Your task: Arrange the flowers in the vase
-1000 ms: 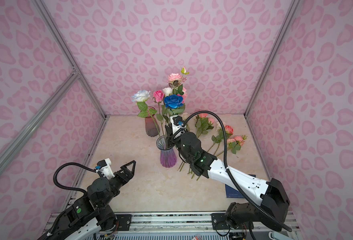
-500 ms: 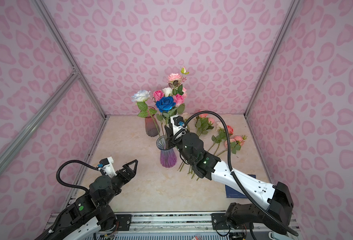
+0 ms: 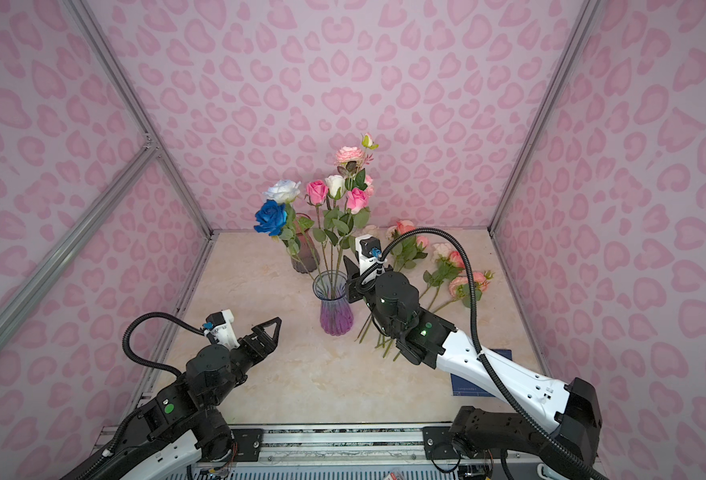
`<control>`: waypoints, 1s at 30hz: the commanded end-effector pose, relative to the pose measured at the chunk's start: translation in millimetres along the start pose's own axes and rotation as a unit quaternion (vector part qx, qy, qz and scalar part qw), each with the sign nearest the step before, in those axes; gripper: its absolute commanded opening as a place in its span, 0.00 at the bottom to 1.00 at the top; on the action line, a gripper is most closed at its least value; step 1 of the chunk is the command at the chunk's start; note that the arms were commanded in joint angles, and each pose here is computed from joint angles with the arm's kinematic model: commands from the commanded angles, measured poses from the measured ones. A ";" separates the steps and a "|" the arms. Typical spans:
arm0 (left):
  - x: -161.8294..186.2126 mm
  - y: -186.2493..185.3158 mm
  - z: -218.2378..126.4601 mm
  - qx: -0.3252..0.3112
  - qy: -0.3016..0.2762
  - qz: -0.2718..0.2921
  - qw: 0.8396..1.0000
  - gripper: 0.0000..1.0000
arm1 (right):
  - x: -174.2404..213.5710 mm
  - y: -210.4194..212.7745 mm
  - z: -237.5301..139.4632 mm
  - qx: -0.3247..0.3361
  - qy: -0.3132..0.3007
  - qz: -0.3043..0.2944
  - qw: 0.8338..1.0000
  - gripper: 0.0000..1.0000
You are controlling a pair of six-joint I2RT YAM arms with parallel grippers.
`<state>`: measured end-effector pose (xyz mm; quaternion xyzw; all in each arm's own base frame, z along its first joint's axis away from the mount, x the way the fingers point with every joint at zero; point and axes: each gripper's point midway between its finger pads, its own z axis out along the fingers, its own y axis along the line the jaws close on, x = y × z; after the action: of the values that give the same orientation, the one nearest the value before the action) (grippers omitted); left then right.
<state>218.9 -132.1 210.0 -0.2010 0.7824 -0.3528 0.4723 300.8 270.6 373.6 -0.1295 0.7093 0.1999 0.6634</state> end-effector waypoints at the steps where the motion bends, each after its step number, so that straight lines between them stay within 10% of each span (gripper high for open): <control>1: -5.1 -18.0 2.5 0.026 -0.002 -0.003 1.000 0.96 | -2.2 -10.4 -6.9 0.021 -0.005 -0.003 1.000 0.31; 20: 16.9 -35.1 17.7 0.041 0.060 0.056 0.996 0.96 | 8.0 -71.8 -15.2 0.093 0.006 0.042 0.995 0.32; 30: 60.8 -9.0 25.9 0.039 0.127 0.059 0.989 0.98 | 92.5 -185.3 -36.8 0.226 0.108 0.162 0.954 0.39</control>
<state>215.3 -178.0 172.5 -0.0964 0.8388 -0.3508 0.4050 347.1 107.2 292.4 0.0854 0.7890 0.1049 0.5993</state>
